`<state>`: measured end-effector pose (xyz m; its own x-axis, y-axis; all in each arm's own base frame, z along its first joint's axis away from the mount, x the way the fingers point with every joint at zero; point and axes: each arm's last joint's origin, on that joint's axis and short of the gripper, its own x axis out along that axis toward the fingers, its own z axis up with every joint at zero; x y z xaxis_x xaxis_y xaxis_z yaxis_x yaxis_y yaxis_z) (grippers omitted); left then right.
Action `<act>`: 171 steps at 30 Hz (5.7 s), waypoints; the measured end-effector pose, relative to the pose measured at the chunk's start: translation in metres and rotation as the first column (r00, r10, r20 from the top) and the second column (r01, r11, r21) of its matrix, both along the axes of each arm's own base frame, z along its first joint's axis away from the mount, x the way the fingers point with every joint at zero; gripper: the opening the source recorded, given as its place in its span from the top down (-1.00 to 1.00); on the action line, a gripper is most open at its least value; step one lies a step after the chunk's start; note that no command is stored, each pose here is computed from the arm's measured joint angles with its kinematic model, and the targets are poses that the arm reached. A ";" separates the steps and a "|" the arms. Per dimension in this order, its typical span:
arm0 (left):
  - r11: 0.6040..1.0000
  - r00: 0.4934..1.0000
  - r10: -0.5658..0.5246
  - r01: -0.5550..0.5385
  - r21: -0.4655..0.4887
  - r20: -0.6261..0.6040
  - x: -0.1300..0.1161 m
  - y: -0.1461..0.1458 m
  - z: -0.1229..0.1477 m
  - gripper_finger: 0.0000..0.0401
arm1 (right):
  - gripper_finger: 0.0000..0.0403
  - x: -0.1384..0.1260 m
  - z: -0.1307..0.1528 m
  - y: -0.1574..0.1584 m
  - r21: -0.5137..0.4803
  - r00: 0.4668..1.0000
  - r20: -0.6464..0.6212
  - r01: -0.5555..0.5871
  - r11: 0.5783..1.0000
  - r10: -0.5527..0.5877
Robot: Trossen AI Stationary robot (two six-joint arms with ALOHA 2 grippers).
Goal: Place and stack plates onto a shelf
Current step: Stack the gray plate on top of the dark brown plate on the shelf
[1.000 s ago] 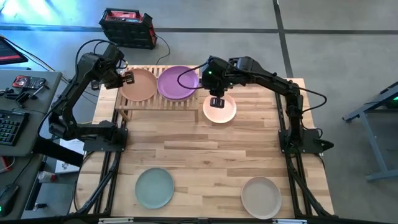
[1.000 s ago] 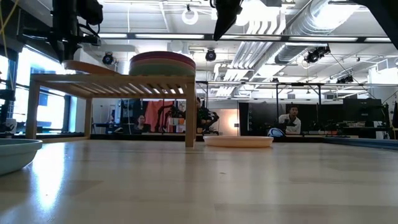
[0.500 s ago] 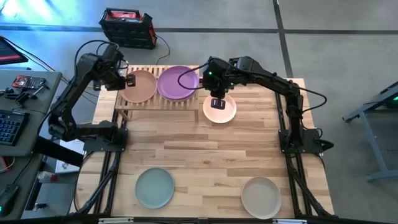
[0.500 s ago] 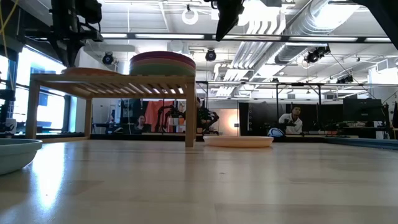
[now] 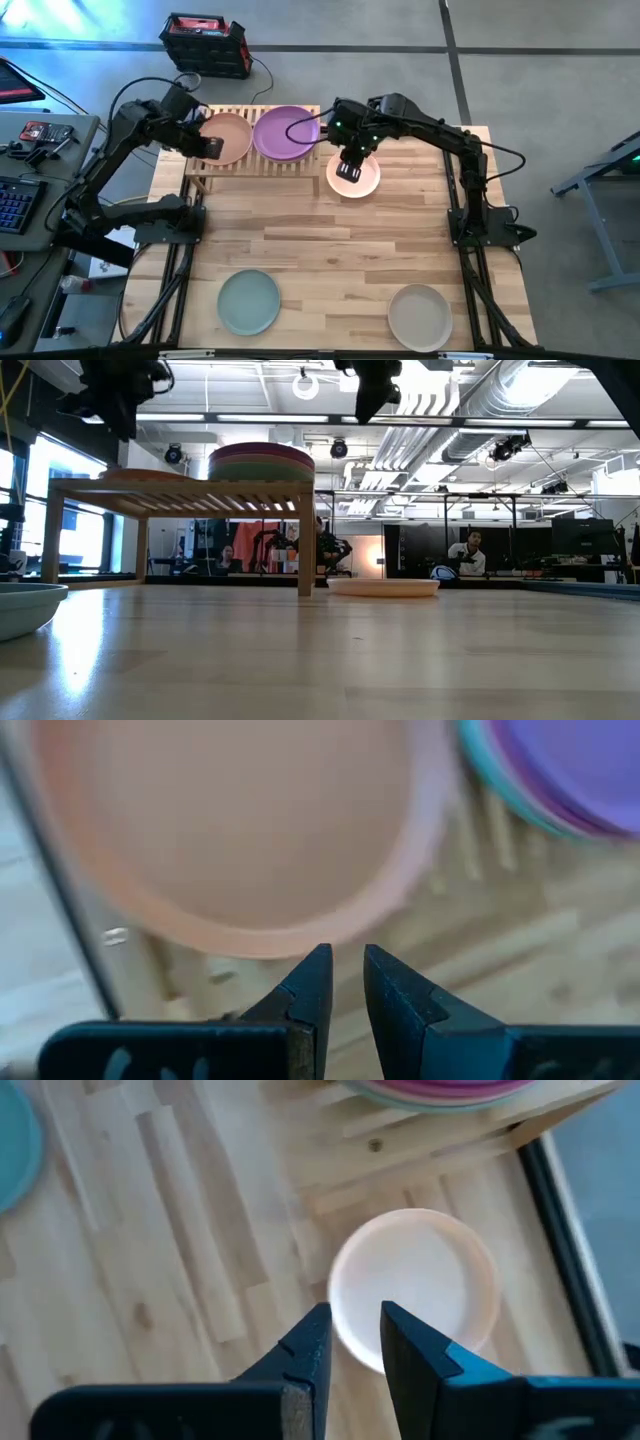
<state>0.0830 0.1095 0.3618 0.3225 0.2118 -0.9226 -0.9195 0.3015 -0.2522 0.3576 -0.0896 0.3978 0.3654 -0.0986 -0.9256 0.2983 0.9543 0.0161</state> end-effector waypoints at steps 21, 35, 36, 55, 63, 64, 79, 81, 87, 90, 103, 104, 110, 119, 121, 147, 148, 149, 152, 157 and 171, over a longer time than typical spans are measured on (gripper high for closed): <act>0.866 0.868 -0.496 0.491 0.092 0.033 0.039 -0.048 0.005 0.76 | 0.67 0.029 -0.089 0.106 0.119 0.961 -0.248 0.154 0.981 -0.121; 0.852 0.854 -0.511 0.488 0.190 0.097 0.049 -0.046 0.011 0.76 | 0.67 0.000 -0.146 0.176 0.242 0.899 -0.385 -0.117 0.963 0.207; 0.853 0.855 -0.509 0.486 0.189 0.099 0.049 -0.046 0.011 0.76 | 0.67 -0.004 -0.149 0.180 0.248 0.896 -0.384 -0.133 0.960 0.224; 0.909 0.897 -0.414 0.399 0.121 0.154 0.051 -0.051 0.011 0.76 | 0.67 -0.089 -0.195 0.258 0.211 0.771 -0.376 -0.468 0.858 0.513; 0.912 0.895 -0.410 0.399 0.096 0.174 0.056 -0.062 0.011 0.76 | 0.67 -0.110 -0.218 0.274 0.216 0.724 -0.388 -0.530 0.820 0.571; 0.913 0.897 -0.408 0.397 0.097 0.172 0.057 -0.063 0.011 0.76 | 0.67 -0.111 -0.219 0.275 0.212 0.723 -0.388 -0.534 0.819 0.572; 0.904 0.892 -0.425 0.411 0.116 0.153 0.059 -0.071 0.011 0.76 | 0.67 -0.114 -0.239 0.273 0.207 0.738 -0.347 -0.541 0.815 0.578; 0.906 0.896 -0.420 0.404 0.124 0.146 0.059 -0.071 0.011 0.76 | 0.67 -0.114 -0.242 0.273 0.212 0.740 -0.336 -0.543 0.813 0.582; 0.910 0.905 -0.406 0.388 0.148 0.126 0.059 -0.070 0.011 0.76 | 0.67 -0.118 -0.249 0.271 0.219 0.752 -0.343 -0.519 0.826 0.563; 0.910 0.905 -0.407 0.388 0.148 0.126 0.059 -0.070 0.011 0.76 | 0.68 -0.119 -0.252 0.271 0.228 0.751 -0.338 -0.519 0.824 0.567; 0.911 0.909 -0.406 0.395 0.119 0.091 0.071 -0.067 0.005 0.76 | 0.99 -0.113 -0.252 0.264 0.273 0.775 -0.332 -0.468 0.841 0.539; 0.911 0.910 -0.406 0.396 0.115 0.085 0.073 -0.066 0.004 0.76 | 0.99 -0.112 -0.251 0.263 0.273 0.780 -0.334 -0.457 0.847 0.529; 0.911 0.911 -0.408 0.402 0.087 0.062 0.081 -0.064 -0.001 0.76 | 1.00 -0.109 -0.240 0.254 0.268 0.834 -0.310 -0.384 0.884 0.456; 0.952 0.949 -0.305 0.303 0.036 0.087 0.083 -0.063 -0.002 0.76 | 1.00 -0.108 -0.193 0.225 0.257 0.959 -0.155 -0.192 0.947 0.237; 0.958 0.954 -0.287 0.286 0.028 0.091 0.084 -0.063 -0.002 0.76 | 1.00 -0.107 -0.183 0.216 0.248 0.979 -0.116 -0.135 0.959 0.168; 0.911 0.908 -0.410 0.405 0.074 0.085 0.126 -0.084 -0.015 0.76 | 1.00 -0.063 -0.058 0.117 0.271 0.776 0.269 0.508 0.818 -0.571; 0.912 0.909 -0.409 0.404 0.072 0.081 0.127 -0.085 -0.016 0.76 | 1.00 -0.063 -0.058 0.114 0.276 0.763 0.267 0.525 0.805 -0.589; 0.911 0.909 -0.410 0.405 0.072 0.075 0.129 -0.086 -0.017 0.76 | 1.00 -0.063 -0.058 0.112 0.275 0.752 0.267 0.540 0.796 -0.603; 0.908 0.908 -0.416 0.411 0.085 0.057 0.132 -0.089 -0.019 0.76 | 1.00 -0.063 -0.058 0.105 0.274 0.710 0.276 0.588 0.761 -0.647; 0.903 0.905 -0.422 0.415 0.112 0.052 0.138 -0.092 -0.021 0.76 | 1.00 -0.063 -0.058 0.098 0.275 0.678 0.284 0.620 0.735 -0.678; 0.891 0.887 -0.444 0.423 0.165 0.125 0.152 -0.096 -0.020 0.76 | 1.00 -0.039 -0.082 0.098 0.262 0.688 0.239 0.634 0.727 -0.686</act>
